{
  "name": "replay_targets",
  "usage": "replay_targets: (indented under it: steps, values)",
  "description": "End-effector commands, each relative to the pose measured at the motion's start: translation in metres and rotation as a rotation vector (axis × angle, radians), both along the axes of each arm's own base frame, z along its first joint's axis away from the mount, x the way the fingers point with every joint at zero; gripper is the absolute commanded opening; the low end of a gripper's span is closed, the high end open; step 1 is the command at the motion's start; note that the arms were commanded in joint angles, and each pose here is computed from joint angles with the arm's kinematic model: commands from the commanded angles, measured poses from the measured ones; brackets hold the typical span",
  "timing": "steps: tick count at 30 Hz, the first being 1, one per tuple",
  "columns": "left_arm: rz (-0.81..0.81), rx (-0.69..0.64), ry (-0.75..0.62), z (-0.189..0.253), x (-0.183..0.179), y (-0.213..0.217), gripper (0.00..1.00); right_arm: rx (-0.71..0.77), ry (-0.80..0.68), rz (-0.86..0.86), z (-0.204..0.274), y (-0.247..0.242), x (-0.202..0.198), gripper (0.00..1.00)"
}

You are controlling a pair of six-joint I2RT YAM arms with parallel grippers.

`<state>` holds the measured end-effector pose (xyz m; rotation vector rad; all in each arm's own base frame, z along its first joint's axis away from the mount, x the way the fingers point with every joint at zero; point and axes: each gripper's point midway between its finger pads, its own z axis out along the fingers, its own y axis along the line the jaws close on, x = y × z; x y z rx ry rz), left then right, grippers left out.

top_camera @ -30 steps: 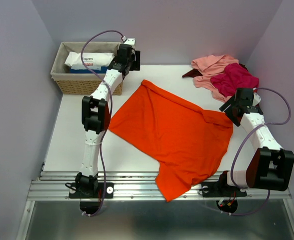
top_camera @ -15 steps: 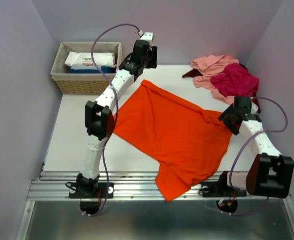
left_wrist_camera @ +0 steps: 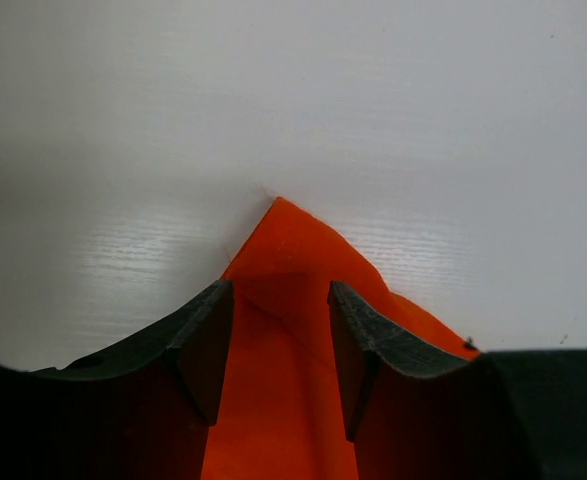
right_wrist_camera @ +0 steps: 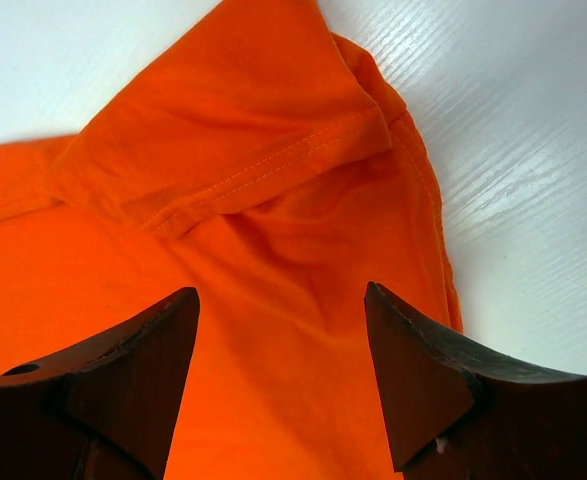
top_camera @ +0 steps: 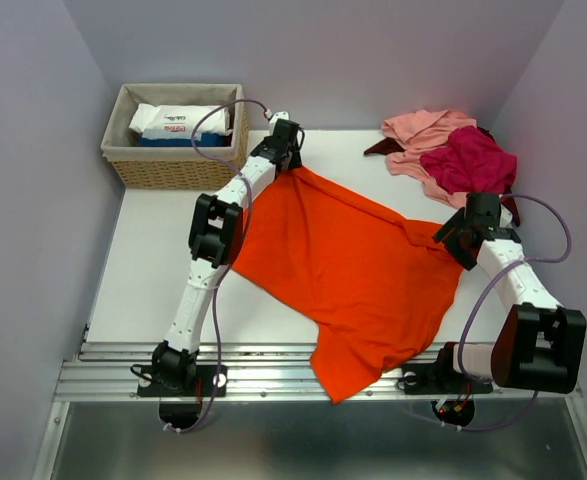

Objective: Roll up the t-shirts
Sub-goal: Fold the T-shirt at the center of the board.

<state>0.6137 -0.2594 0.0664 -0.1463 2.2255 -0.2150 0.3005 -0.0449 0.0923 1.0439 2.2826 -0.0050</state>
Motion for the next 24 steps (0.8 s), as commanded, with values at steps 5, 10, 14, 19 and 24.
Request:
replay_targets:
  steps: [5, 10, 14, 19, 24]
  values:
    - [0.076, -0.085, -0.103, 0.03, 0.022, 0.001, 0.53, -0.004, -0.028, 0.025, 0.006, 0.0, 0.014, 0.72]
    - [0.078, -0.088, -0.073, 0.015, 0.021, 0.001, 0.53, -0.005, -0.026, 0.028, 0.005, -0.001, 0.015, 0.72]
    - [0.083, -0.091, -0.07, 0.014, 0.017, 0.002, 0.62, -0.009, -0.024, 0.03, 0.005, -0.001, 0.014, 0.72]
    - [0.077, -0.089, -0.063, 0.013, 0.016, 0.002, 0.63, -0.006, -0.026, 0.033, 0.006, 0.0, 0.015, 0.72]
    - [0.056, -0.101, -0.064, 0.014, 0.016, -0.003, 0.57, -0.004, -0.027, 0.031, 0.006, 0.0, 0.014, 0.72]
